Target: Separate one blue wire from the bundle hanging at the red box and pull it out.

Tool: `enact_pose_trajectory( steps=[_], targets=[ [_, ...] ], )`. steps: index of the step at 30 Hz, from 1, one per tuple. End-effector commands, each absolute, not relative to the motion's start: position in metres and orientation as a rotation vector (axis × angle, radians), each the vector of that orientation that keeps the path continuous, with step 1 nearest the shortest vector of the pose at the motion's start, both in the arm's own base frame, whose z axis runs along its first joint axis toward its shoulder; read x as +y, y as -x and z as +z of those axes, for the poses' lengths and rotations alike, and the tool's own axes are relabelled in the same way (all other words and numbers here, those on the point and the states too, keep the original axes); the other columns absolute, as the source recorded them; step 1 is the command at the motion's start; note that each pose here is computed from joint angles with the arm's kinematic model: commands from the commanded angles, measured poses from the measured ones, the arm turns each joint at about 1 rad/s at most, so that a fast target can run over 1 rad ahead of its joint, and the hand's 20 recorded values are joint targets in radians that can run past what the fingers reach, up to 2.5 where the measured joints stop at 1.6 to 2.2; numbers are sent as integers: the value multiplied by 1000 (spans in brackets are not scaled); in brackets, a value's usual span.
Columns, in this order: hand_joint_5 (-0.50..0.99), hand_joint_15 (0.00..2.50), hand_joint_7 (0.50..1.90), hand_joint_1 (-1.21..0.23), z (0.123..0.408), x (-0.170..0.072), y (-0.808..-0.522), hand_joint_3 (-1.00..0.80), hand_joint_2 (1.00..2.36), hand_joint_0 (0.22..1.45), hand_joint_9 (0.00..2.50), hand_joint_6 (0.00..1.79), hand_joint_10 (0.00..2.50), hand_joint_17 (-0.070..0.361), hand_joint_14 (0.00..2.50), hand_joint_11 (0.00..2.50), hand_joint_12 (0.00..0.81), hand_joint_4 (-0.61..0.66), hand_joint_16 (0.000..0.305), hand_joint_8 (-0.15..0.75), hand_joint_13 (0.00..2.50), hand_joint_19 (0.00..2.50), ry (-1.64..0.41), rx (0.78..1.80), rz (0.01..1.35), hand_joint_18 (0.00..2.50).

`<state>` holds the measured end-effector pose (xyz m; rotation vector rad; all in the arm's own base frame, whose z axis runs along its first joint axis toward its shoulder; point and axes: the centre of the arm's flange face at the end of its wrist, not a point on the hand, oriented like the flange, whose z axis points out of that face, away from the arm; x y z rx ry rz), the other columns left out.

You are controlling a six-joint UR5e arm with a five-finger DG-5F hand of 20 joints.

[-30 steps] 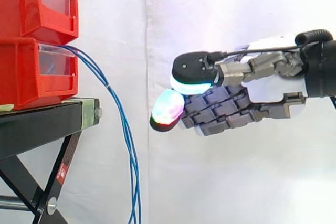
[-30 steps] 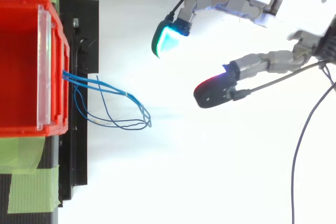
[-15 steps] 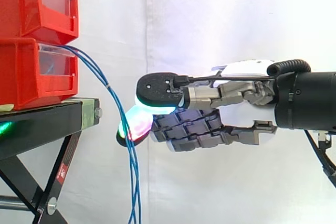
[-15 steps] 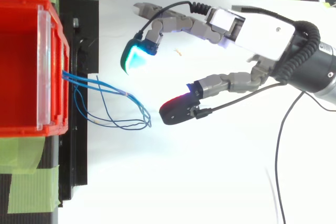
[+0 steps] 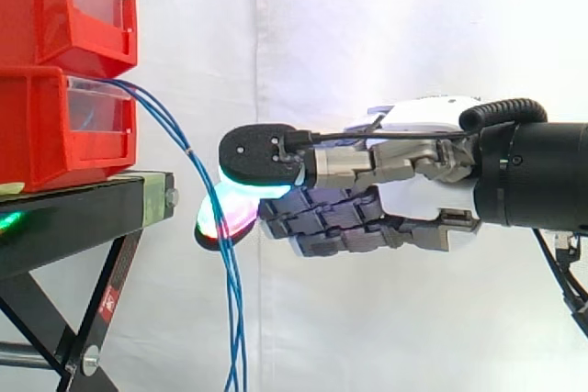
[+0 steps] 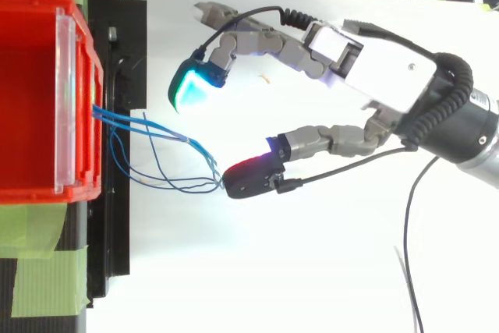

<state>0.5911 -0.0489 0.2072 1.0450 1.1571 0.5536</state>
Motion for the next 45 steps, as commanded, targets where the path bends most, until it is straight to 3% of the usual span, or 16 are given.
enact_pose_trajectory(
  steps=[1, 18, 45],
  targets=[
    [-210, 36, 996, -684, 201, -41, -594, -500, 1000, 528, 30, 503, 0, 129, 0, 0, 292, 268, 57, 237, 0, 16, -1044, 1152, 550, 0],
    [-209, 41, 991, -672, 212, -16, -622, -500, 1000, 527, 53, 503, 0, 130, 0, 22, 294, 273, 58, 241, 0, 31, -1020, 1098, 557, 0],
    [-200, 46, 993, -617, 213, -17, -622, -500, 1000, 539, 114, 503, 0, 127, 0, 44, 296, 282, 57, 253, 0, 58, -1082, 1078, 623, 0]
  ],
)
